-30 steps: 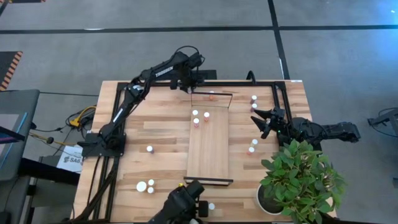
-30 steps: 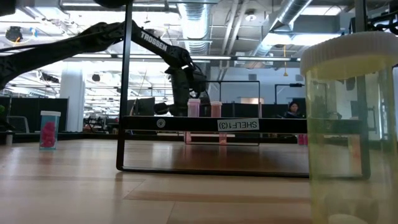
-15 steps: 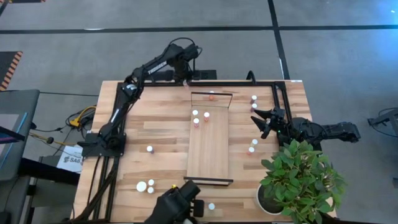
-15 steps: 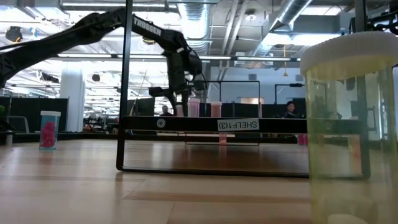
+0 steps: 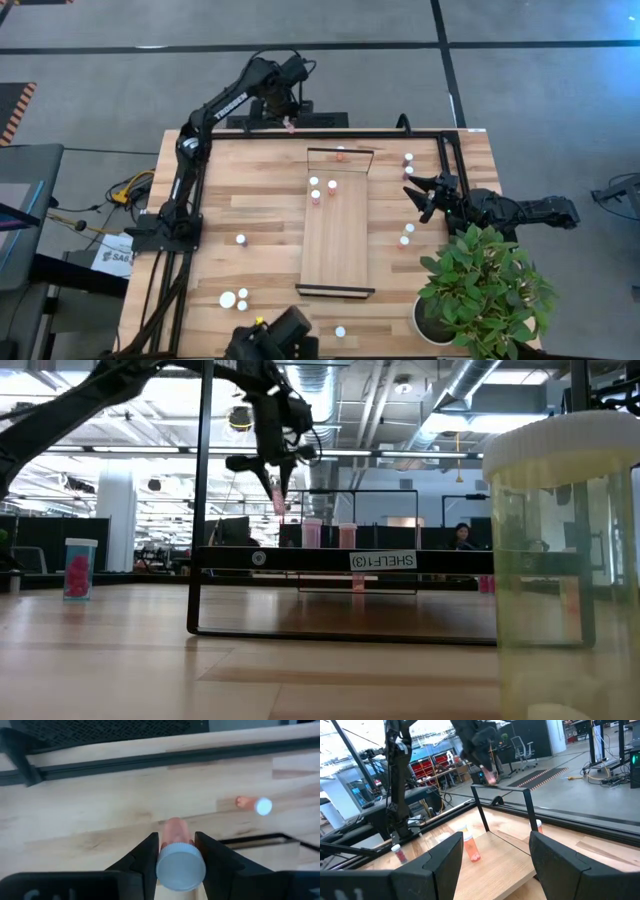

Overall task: Pick and place medicine bottles onto shelf by color
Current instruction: Put the purple pill bottle on the shelf

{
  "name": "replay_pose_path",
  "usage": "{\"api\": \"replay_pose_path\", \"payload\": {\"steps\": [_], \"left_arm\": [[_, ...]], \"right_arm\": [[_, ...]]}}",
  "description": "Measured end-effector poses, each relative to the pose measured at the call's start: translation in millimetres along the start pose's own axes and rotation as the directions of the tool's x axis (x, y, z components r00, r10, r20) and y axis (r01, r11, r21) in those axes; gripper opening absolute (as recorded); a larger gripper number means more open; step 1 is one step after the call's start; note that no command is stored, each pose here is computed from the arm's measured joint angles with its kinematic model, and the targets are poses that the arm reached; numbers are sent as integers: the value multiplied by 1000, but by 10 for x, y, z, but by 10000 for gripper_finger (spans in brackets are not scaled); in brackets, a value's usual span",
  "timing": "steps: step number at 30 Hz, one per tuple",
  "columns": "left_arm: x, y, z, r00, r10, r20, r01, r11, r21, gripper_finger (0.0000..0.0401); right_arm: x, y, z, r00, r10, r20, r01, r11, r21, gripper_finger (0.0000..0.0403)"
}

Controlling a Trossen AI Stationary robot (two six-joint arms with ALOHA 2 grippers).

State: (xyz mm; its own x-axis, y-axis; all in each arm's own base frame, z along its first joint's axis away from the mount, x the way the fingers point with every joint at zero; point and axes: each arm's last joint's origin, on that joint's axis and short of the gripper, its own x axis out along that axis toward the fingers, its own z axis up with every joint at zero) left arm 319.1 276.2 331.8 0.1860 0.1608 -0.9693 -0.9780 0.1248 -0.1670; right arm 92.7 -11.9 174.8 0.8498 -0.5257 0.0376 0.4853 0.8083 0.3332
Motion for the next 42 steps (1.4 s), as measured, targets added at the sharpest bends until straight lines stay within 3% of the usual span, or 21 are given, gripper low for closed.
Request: {"api": "replay_pose_path", "payload": {"steps": [5,17,35,42], "left_arm": [[-180,-39,-206,999,37,-4,-36,998,41,108],[-248,-479,-747,999,-10,-30,15,986,169,89],[-341,-1053,-1879,997,-35,-67,48,979,200,88],[-370,-1206,-2324,999,-40,25,34,972,233,87]], "right_arm": [[0,0,0,1000,0,0,0,1000,0,251],[0,0,0,1000,0,0,0,1000,0,251],[0,0,0,1000,0,0,0,1000,0,251],[0,0,0,1000,0,0,0,1000,0,251]]}}
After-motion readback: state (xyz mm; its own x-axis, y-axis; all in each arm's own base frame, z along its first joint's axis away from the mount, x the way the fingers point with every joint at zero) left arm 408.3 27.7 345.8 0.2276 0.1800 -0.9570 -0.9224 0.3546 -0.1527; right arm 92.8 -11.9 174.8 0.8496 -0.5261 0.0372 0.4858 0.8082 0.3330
